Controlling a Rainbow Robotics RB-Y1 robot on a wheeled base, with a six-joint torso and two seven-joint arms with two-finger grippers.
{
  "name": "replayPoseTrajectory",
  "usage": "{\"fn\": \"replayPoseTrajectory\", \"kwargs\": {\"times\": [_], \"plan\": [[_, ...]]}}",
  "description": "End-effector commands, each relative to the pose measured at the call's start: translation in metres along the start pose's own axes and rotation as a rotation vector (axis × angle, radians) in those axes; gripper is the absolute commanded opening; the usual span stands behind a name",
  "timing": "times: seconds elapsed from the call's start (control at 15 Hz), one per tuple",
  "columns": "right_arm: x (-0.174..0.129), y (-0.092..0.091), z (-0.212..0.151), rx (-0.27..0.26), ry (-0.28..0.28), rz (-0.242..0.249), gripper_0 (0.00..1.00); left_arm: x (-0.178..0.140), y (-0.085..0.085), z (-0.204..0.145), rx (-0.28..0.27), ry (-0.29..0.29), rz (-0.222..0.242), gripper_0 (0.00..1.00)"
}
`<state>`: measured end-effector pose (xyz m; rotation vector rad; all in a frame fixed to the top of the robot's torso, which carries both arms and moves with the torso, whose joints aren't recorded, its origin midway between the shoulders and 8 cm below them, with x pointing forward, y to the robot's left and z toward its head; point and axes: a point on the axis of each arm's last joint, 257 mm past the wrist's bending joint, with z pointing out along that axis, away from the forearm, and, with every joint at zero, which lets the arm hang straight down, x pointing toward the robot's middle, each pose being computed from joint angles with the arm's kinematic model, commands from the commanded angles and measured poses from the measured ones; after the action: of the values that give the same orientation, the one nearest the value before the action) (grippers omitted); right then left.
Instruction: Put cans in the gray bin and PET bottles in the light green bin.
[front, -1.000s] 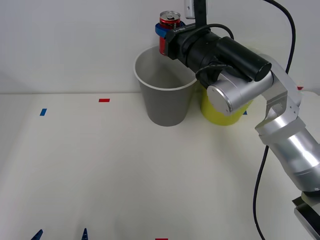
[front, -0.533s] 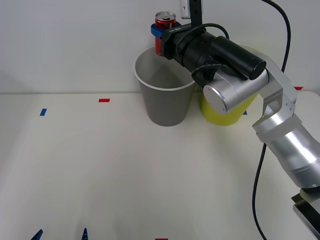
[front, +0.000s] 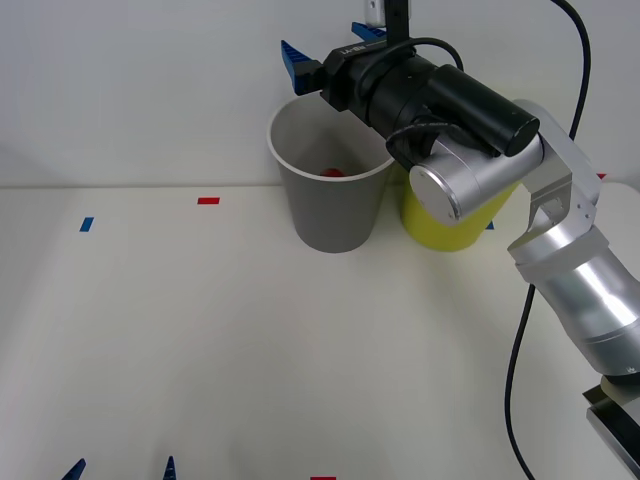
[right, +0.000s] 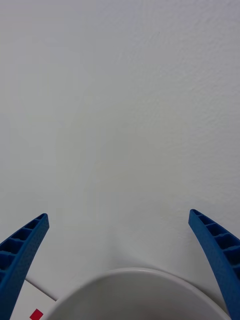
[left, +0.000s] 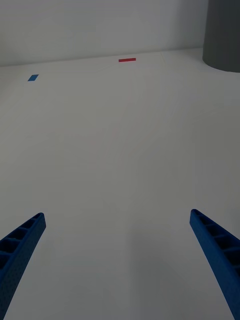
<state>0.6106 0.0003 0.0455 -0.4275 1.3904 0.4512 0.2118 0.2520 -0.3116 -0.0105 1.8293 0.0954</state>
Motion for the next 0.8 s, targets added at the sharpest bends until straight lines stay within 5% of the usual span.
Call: {"fn": "replayPoseTrajectory", "kwargs": {"times": [0.07,0.2,0.8], "plan": [[-0.018,-0.002,-0.008,0.019,0.018,0.005,1.0,0.0,0.0,0.0,0.0,0.0,0.0,1.0],[-0.034,-0.002,-0.025,0.042,0.068,-0.004,1.0,0.0,0.0,0.0,0.0,0.0,0.0,1.0],[-0.018,-0.073,-0.162,0.186,0.027,-0.085,1.0,0.0,0.0,0.0,0.0,0.0,0.0,1.0]]}}
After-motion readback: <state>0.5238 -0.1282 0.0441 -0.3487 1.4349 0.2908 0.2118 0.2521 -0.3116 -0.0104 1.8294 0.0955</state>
